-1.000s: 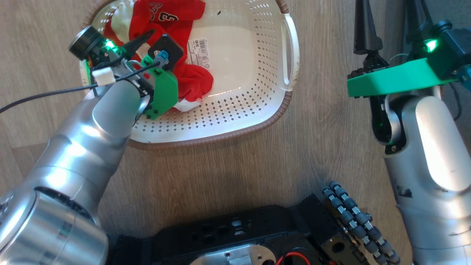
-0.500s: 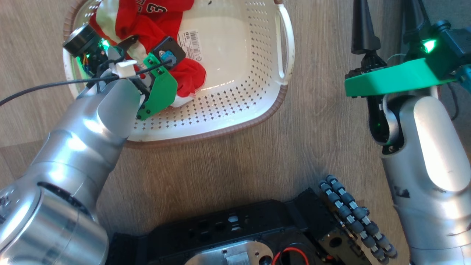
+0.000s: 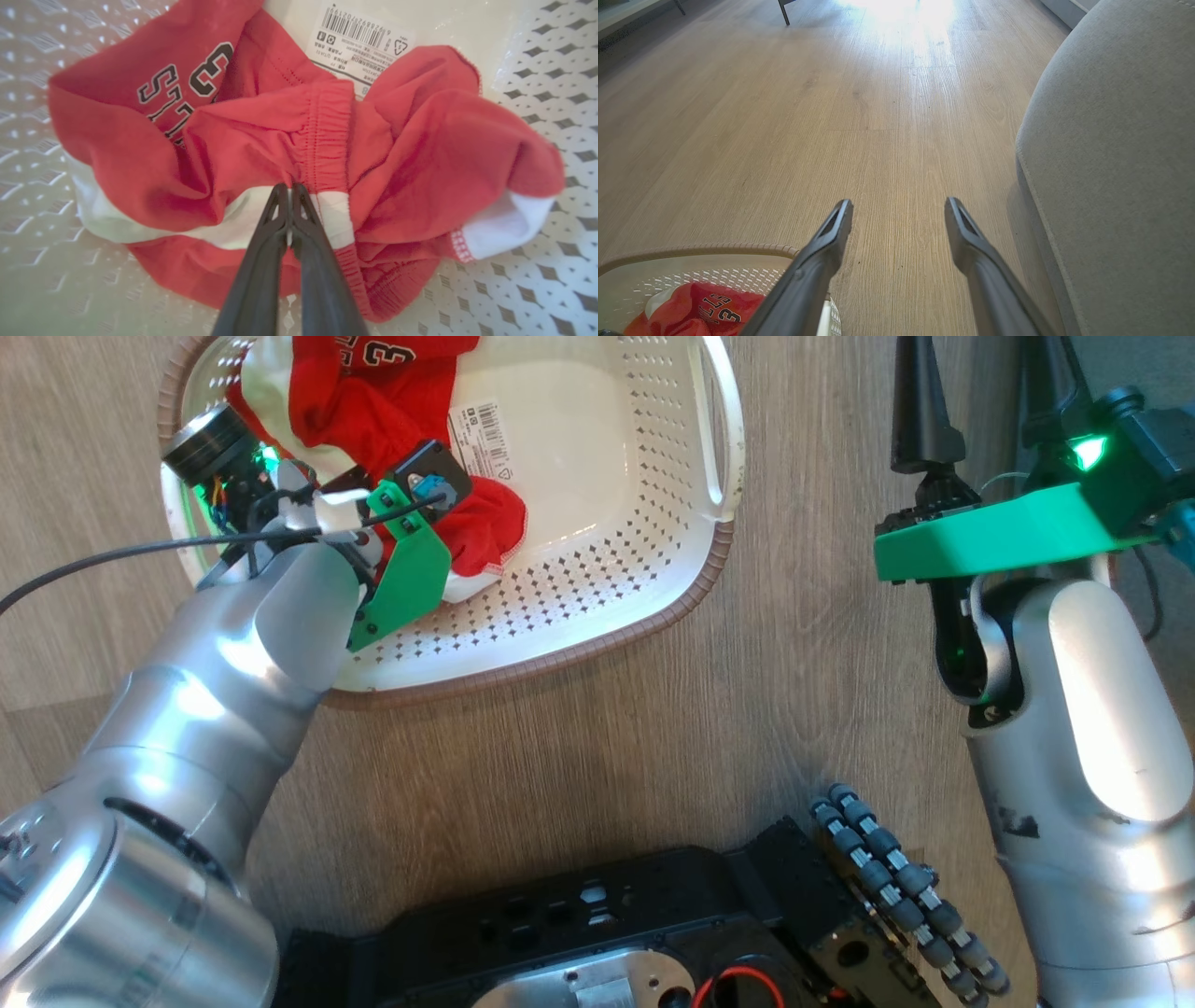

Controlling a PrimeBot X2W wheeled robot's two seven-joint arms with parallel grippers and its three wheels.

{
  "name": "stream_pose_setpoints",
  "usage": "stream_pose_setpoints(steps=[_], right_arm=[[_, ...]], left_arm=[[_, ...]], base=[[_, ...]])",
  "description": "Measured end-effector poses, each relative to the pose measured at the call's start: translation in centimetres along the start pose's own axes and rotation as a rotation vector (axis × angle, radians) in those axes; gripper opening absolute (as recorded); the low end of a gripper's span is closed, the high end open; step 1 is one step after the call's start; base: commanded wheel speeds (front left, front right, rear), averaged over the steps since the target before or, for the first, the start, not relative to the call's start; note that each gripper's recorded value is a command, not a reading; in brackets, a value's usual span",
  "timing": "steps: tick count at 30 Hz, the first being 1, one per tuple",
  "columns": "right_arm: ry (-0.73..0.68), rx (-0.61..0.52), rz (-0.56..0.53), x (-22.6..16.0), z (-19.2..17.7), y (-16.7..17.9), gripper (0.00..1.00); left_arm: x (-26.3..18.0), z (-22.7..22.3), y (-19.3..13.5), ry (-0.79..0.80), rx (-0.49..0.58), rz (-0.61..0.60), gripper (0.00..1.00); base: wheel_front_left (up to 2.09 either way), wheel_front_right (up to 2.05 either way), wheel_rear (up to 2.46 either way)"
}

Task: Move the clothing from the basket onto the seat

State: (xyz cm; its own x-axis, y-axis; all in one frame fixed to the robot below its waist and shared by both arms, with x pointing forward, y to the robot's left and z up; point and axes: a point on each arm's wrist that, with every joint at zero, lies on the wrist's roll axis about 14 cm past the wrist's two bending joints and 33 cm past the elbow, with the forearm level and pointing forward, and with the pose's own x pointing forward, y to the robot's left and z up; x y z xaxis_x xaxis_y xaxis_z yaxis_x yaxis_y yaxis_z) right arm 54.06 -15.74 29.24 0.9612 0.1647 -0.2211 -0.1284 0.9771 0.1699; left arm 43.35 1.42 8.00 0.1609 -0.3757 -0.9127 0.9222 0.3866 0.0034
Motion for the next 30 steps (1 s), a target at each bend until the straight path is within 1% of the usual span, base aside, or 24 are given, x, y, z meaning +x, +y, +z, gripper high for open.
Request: stream_pose_setpoints(steps=[7, 14, 22, 24, 30], right_arm=[[-0.022, 0.001, 0.003, 0.1, 1.1, 0.3, 1.0], [-0.066, 0.002, 0.015, 0.1, 3.5, 1.0, 1.0], [-0.141, -0.004, 0.042, -0.6, 7.9, 2.4, 1.0], [-0.15, -0.007, 0.046, -0.8, 8.4, 2.6, 1.0], [-0.173, -0.022, 0.069, -2.8, 10.8, 3.7, 1.0]], left_arm=[[-1.0, 0.9, 0.3, -0.019, -0.003, 0.007, 0.0], [-3.2, 3.4, 0.4, -0.142, -0.053, 0.028, 0.0], [-7.7, 6.9, 0.2, -0.32, -0.128, 0.071, 0.0], [-8.4, 7.3, 0.1, -0.342, -0.137, 0.077, 0.0], [-12.9, 9.6, -0.5, -0.465, -0.208, 0.12, 0.0]], base=[[0.0, 0.0, 0.0], [0.0, 0.0, 0.0], [0.0, 0.0, 0.0], [0.0, 0.0, 0.0], [0.0, 0.0, 0.0]])
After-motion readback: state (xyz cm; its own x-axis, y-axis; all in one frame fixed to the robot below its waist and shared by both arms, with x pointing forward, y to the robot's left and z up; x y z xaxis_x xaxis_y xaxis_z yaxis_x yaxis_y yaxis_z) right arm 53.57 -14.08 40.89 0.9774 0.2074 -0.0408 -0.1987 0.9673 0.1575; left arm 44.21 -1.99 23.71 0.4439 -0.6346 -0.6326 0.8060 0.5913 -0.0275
